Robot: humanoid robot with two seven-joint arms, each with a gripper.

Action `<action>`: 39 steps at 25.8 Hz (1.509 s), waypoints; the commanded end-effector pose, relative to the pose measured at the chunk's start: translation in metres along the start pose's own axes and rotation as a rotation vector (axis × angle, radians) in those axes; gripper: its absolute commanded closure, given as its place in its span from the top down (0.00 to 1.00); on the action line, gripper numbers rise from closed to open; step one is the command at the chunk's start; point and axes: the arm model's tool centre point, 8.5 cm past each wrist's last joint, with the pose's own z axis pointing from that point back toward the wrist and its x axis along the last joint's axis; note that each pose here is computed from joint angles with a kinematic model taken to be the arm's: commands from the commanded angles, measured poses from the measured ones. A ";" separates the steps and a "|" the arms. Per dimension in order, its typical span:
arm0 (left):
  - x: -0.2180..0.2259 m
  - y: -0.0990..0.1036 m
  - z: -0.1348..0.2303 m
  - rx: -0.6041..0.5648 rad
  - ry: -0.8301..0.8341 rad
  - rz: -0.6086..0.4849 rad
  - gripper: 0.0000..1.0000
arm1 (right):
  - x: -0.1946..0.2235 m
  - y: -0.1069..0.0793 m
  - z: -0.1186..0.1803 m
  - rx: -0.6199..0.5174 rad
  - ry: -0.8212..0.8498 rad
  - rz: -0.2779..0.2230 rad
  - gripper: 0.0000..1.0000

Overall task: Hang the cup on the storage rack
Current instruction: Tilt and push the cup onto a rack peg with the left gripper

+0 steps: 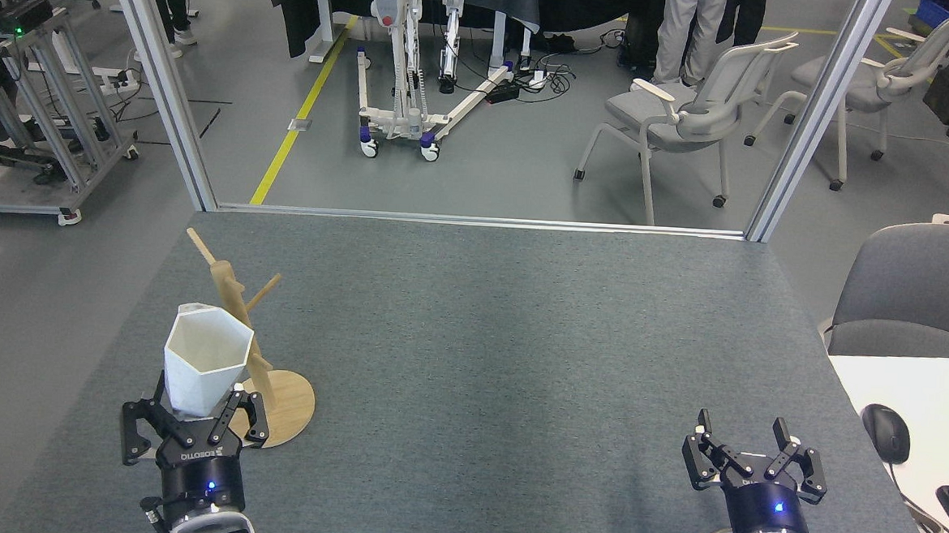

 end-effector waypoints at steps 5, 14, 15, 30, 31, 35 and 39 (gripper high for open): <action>-0.013 0.000 -0.001 -0.040 0.063 0.060 0.00 | 0.000 0.000 0.000 -0.001 0.000 0.003 0.99; -0.021 -0.010 -0.008 -0.074 0.083 0.060 0.00 | 0.000 0.001 0.000 0.001 0.000 0.003 0.99; -0.021 -0.010 -0.009 -0.075 0.083 0.060 0.00 | 0.000 0.000 0.000 -0.001 0.000 0.003 0.99; -0.013 -0.013 -0.021 -0.079 0.071 0.043 0.00 | -0.002 0.001 0.000 0.003 0.003 0.006 0.99; -0.012 -0.013 -0.020 -0.079 0.068 0.042 0.00 | -0.002 0.001 0.000 0.003 0.003 0.006 0.99; -0.011 -0.013 -0.019 -0.081 0.068 0.045 0.00 | -0.002 0.001 0.000 0.003 0.003 0.006 0.99; -0.009 -0.014 -0.016 -0.084 0.057 0.044 0.00 | -0.002 0.001 0.000 0.005 0.003 0.006 0.99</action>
